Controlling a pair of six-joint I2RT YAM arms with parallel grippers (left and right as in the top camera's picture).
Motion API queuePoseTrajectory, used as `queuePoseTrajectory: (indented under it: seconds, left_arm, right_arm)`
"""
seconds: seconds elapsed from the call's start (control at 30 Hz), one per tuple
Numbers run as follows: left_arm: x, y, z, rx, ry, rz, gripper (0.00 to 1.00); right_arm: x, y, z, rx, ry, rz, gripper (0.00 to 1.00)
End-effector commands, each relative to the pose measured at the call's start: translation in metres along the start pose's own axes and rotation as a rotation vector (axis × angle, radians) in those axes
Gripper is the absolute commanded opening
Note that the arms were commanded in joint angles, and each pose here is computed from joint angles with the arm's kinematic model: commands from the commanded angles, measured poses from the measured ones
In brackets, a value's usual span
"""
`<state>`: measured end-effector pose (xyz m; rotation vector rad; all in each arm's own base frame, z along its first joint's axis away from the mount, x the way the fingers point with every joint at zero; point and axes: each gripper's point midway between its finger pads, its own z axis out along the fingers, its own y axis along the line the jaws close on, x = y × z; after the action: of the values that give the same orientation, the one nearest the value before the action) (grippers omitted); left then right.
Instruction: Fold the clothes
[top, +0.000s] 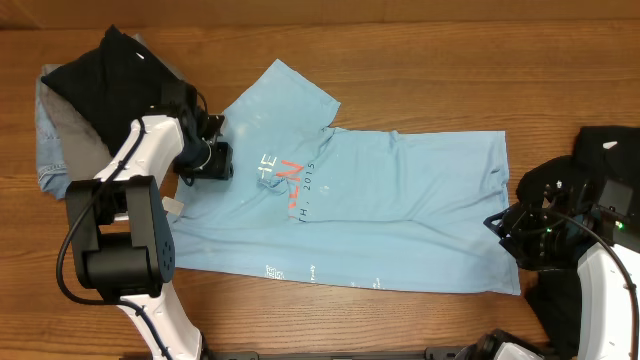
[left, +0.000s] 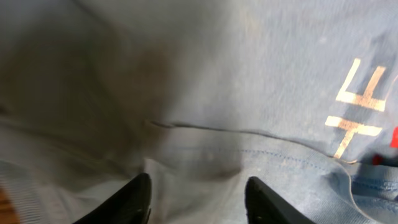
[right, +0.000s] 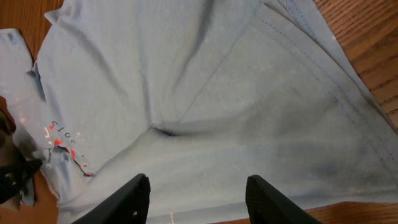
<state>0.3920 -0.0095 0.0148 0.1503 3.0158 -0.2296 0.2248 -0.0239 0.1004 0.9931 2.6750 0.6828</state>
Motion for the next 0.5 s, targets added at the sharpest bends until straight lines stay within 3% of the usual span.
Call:
queuePoseTrajectory:
  seconds: [0.0,0.23,0.37,0.47]
  left_arm:
    - [-0.013,0.007,-0.011,-0.049,-0.039,0.020,0.57]
    - [-0.021,0.002,0.003,-0.018,-0.056,0.033,0.59]
    - [-0.021,-0.003,0.009,-0.001,-0.053,0.043,0.47]
    - [-0.024,-0.002,0.010,-0.003,-0.064,0.045,0.32]
  right_arm:
    - [-0.003,0.004,-0.003,-0.004,-0.017,-0.012,0.54]
    - [-0.003,0.004,-0.003,-0.004,-0.018,-0.012,0.54]
    - [-0.003,0.004,-0.003,-0.004,-0.018,-0.012,0.54]
    - [-0.003,0.004,-0.003,-0.004,-0.018,-0.012,0.54]
